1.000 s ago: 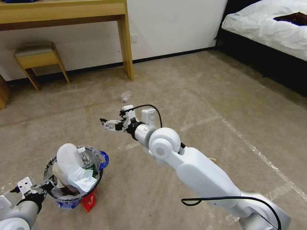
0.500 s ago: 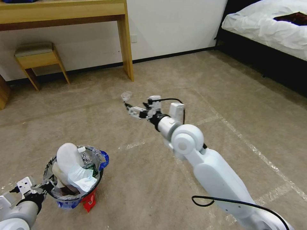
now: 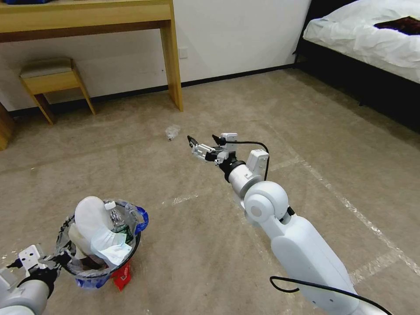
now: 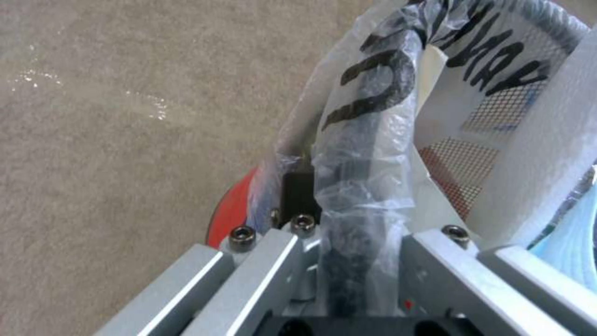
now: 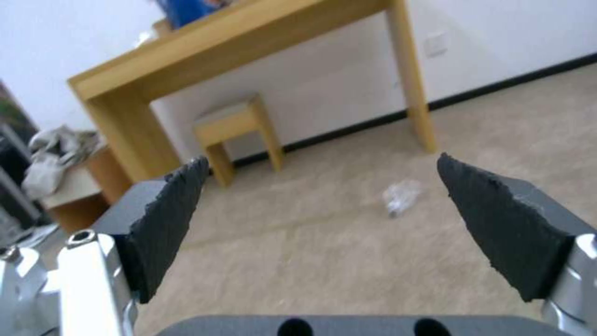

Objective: Pick up the trash bin and place the garbage on the floor into it.

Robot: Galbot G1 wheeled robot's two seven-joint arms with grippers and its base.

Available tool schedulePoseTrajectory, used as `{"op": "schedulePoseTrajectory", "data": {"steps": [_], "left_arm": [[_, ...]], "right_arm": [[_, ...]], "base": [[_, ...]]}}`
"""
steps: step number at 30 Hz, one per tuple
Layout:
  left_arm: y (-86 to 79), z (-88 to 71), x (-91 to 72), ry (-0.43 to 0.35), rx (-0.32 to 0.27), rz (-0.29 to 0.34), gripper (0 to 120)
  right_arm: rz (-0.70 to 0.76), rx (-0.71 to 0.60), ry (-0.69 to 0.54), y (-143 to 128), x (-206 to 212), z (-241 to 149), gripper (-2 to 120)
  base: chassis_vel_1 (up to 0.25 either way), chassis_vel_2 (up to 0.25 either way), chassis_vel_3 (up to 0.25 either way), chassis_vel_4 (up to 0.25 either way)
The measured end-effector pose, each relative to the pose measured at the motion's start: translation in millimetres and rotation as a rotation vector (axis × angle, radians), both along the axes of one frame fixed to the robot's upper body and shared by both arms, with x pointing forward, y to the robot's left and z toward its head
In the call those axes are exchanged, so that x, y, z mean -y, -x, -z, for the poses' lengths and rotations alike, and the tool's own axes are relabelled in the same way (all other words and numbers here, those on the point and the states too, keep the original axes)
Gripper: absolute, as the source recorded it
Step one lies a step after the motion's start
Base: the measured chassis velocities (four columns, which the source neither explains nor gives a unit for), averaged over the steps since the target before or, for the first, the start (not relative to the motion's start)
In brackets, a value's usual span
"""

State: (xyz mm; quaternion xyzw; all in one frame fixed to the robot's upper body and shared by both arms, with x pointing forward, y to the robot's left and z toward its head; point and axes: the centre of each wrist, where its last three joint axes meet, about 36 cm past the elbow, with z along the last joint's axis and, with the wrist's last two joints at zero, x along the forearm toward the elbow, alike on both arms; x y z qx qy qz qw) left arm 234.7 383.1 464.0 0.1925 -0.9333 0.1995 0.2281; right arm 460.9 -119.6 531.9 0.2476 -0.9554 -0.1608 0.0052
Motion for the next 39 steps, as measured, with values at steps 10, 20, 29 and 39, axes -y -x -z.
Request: {"op": "schedulePoseTrajectory", "data": {"steps": [10, 20, 29, 39], "left_arm": [[0.3, -0.6, 1.6, -0.003, 0.006, 0.011, 1], [-0.4, -1.0, 5.0, -0.011, 0.018, 0.037, 1], [1.3, -2.8, 7.6, -0.015, 0.030, 0.067, 1], [3.0, -6.2, 7.3, -0.020, 0.039, 0.077, 1]], "right_arm": [[0.183, 0.136, -0.024, 11, 50, 19, 96], [0.277, 0.318, -0.015, 31, 95, 52, 100], [0.349, 0.320, 0.071, 55, 115, 85, 100], [0.389, 0.305, 0.105, 71, 120, 100, 100]], "base": [[0.000, 0.000, 0.000, 0.000], [0.000, 0.000, 0.000, 0.000], [0.000, 0.000, 0.000, 0.000], [0.000, 0.000, 0.000, 0.000]]}}
